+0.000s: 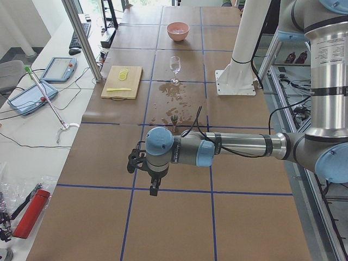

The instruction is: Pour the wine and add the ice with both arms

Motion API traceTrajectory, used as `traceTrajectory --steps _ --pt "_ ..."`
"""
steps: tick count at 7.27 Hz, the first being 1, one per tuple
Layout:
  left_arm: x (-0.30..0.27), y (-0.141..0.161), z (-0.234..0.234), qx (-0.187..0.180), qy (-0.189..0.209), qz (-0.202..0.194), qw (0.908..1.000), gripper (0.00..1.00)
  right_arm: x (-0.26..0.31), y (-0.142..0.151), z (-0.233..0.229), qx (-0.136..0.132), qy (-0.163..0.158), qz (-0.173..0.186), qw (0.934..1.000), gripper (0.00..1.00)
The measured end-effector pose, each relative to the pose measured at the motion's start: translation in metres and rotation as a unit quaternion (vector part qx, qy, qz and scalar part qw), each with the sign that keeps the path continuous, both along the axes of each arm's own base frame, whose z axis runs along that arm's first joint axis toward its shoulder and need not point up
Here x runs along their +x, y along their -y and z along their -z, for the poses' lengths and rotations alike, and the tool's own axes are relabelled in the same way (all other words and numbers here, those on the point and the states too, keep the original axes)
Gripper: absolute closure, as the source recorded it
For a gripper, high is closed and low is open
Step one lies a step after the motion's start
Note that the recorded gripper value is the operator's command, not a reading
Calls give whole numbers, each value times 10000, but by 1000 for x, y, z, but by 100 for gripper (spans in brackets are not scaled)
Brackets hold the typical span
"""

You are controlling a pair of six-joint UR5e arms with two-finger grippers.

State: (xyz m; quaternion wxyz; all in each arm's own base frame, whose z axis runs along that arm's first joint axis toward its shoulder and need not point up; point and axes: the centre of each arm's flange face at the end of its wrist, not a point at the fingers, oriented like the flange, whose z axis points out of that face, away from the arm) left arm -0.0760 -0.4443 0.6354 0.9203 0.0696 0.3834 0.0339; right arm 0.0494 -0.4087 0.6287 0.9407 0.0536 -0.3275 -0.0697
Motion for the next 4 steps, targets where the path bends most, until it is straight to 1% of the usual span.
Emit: traceTrajectory --steps 1,2,4 --pt "8 -2 -3 -45 5 -88 10000 0 12 -7 -5 -32 -2 -98 9999 0" --pt "13 -7 -6 -89 2 -152 9998 0 19 -9 2 -50 -8 -168 9998 0" --pt "17 -18 -10 -138 -8 -190 9997 0 21 -15 31 -265 -59 -169 9995 0"
